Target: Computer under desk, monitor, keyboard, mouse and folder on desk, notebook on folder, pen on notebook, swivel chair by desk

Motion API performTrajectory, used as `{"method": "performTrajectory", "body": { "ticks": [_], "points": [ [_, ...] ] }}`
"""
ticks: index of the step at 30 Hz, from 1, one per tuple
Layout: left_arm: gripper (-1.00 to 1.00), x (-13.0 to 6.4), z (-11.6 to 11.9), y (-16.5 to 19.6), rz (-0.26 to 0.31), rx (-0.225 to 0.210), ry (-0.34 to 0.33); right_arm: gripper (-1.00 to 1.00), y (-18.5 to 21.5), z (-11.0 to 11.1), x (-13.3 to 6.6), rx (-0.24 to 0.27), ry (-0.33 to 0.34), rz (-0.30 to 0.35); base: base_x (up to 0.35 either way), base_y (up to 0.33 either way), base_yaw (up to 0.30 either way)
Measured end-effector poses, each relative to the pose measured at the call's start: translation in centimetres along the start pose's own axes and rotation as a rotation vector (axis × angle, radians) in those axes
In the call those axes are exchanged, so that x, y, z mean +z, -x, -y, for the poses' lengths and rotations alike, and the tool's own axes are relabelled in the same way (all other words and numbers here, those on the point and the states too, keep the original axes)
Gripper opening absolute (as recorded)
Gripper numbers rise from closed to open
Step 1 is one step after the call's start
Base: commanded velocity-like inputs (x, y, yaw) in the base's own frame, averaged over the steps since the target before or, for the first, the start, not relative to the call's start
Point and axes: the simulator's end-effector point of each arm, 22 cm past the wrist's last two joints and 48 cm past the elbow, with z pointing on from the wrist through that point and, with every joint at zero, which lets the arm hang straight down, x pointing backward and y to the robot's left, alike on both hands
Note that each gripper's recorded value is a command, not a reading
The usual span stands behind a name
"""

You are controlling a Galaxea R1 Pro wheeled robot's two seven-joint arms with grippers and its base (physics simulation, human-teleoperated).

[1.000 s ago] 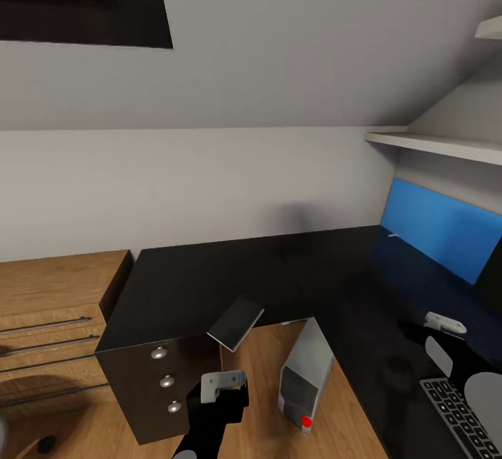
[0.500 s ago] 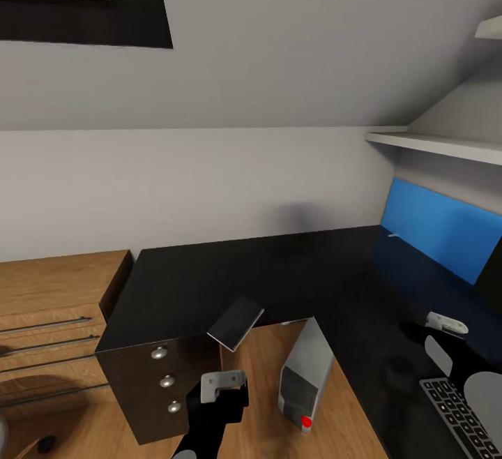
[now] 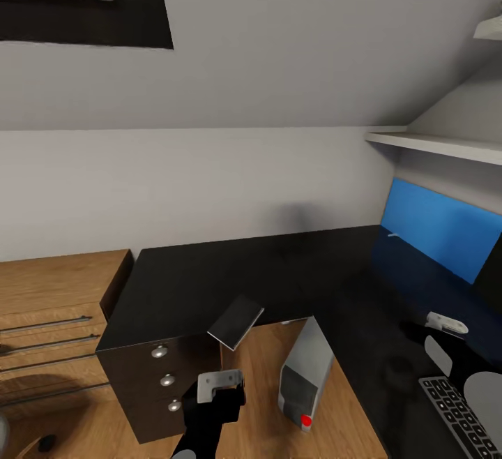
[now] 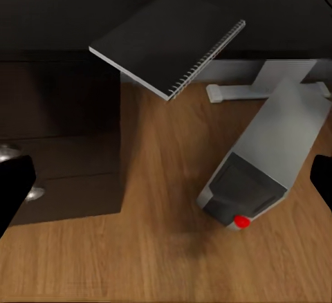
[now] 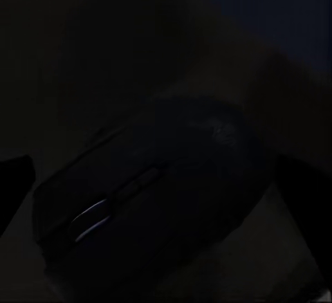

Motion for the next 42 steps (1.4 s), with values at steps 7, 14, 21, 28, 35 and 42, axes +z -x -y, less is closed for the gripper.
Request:
{"method": "performTrajectory", "body": {
  "ticks": [7,14,21,28,35,42],
  "points": [
    [1.0,-0.05,-0.15,-0.02,0.0,0.0,0.009,-1.0,-0.03,-0.07,-0.02,0.0,0.001,0.0,-0.083,0.0,0.0],
    [1.0,-0.04,-0.15,-0.04,0.0,0.001,0.009,-1.0,-0.07,-0.19,0.0,-0.001,0.002,-0.001,-0.099,0.0,0.0],
    [1.0,-0.06,-0.15,-0.04,0.0,0.001,0.009,-1.0,-0.07,-0.22,-0.03,-0.001,0.003,0.0,-0.039,0.0,0.0],
    [1.0,-0.05,-0.23,-0.04,0.0,0.002,0.01,-1.0,-0.01,-0.29,-0.04,-0.012,0.003,0.002,-0.001,0.0,0.0],
    [1.0,-0.04,-0.27,-0.05,0.0,0.002,0.011,-1.0,0.14,-0.39,-0.07,-0.015,0.005,0.006,0.087,0.0,0.0],
    [1.0,-0.01,-0.32,-0.07,-0.001,0.002,0.012,-1.0,0.87,-0.76,-0.17,-0.014,0.015,0.021,0.009,0.0,0.0]
  ]
}}
